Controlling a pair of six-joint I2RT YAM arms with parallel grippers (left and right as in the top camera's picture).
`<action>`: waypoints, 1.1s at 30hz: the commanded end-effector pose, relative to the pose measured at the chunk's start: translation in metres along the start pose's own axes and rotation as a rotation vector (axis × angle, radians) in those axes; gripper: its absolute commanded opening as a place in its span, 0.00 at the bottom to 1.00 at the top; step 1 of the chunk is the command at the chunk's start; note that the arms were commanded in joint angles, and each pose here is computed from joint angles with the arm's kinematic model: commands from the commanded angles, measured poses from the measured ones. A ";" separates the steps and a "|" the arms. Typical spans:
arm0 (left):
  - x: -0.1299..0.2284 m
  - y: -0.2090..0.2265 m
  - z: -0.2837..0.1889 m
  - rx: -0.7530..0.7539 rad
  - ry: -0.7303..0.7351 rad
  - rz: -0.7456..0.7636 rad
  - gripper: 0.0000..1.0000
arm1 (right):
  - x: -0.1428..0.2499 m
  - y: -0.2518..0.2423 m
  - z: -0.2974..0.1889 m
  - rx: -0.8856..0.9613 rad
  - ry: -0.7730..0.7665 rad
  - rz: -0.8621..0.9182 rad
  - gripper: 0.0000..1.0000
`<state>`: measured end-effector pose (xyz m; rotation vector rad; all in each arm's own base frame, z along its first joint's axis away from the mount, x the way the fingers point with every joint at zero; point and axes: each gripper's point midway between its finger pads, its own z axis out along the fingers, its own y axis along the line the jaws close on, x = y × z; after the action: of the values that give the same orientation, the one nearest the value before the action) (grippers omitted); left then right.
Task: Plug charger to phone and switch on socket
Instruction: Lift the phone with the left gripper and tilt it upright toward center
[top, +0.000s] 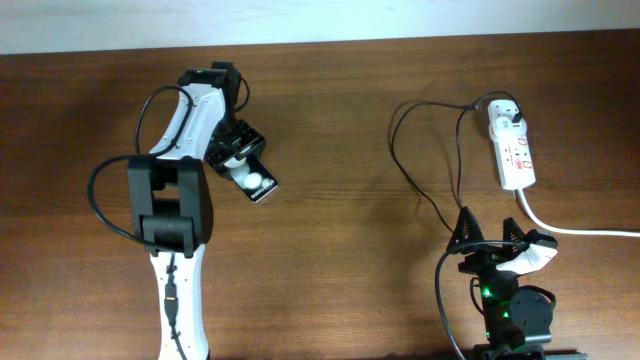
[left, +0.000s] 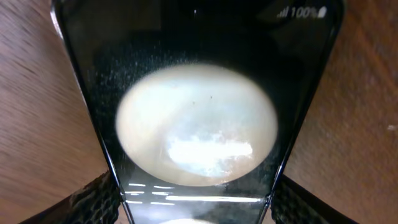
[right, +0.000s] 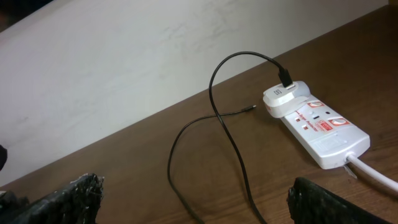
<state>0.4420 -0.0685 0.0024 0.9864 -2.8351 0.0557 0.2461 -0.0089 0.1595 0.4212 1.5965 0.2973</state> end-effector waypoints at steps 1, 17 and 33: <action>0.002 -0.009 -0.016 -0.006 0.014 0.042 0.63 | 0.005 0.000 0.000 -0.004 0.011 -0.011 0.99; 0.030 -0.028 -0.171 0.241 -0.113 0.230 0.63 | 0.005 0.000 0.000 -0.004 0.011 -0.011 0.99; 0.101 -0.019 -0.289 0.469 -0.286 0.457 0.59 | 0.005 0.000 0.000 -0.004 0.011 -0.011 0.99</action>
<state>0.4314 -0.1163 0.2529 0.4923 -3.2392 0.5974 0.2461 -0.0088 0.1593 0.4209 1.5970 0.2975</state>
